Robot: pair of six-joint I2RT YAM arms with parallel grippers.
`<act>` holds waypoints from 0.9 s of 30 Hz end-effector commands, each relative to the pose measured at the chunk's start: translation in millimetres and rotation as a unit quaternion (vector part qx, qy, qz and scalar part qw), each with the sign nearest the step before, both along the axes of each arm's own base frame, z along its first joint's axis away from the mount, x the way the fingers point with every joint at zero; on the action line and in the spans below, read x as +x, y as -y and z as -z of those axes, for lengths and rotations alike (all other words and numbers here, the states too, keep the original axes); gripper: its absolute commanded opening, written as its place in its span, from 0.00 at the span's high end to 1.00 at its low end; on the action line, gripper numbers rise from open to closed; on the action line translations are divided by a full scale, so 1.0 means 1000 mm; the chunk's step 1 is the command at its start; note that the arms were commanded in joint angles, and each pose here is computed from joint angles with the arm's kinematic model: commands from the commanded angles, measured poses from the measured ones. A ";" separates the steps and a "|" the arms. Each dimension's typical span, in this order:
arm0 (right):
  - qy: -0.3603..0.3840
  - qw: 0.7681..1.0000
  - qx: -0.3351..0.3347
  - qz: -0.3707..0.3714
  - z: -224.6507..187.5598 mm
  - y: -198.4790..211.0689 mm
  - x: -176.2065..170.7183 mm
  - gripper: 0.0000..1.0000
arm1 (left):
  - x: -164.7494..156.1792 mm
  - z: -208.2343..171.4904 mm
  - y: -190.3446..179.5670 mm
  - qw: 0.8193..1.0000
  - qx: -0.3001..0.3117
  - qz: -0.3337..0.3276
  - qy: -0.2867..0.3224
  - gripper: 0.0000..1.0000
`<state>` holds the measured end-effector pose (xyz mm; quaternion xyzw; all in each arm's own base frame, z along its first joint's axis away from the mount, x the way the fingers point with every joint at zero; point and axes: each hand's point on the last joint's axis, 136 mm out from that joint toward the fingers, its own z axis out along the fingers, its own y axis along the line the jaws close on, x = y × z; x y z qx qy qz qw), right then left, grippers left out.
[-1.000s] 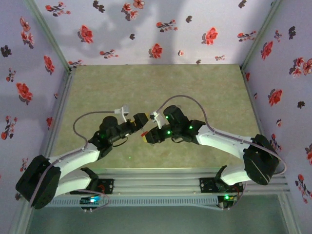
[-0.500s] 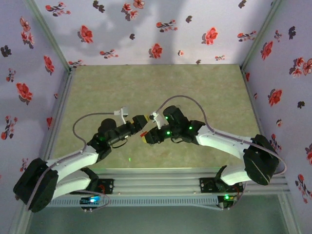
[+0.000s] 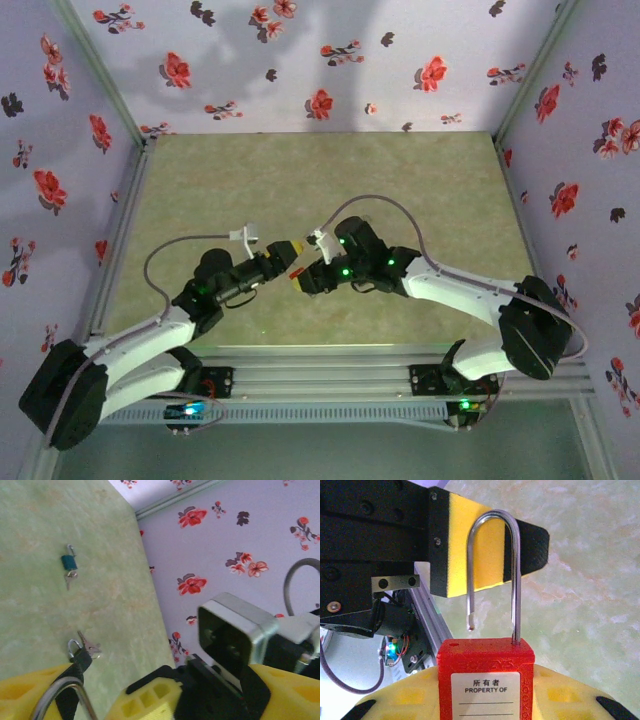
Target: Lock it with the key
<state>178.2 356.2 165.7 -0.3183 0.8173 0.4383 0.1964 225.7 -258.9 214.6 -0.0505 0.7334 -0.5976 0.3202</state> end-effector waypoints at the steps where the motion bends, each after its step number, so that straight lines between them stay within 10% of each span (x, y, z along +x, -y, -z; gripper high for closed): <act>1: 0.009 1.000 -0.002 0.000 -0.002 0.001 0.000 1.00 | -0.006 -0.010 0.002 1.000 -0.006 0.014 0.022 0.15; 27: 0.019 1.000 -0.008 0.003 -0.003 0.004 0.001 1.00 | -0.007 0.001 -0.006 0.999 0.038 0.009 0.022 0.51</act>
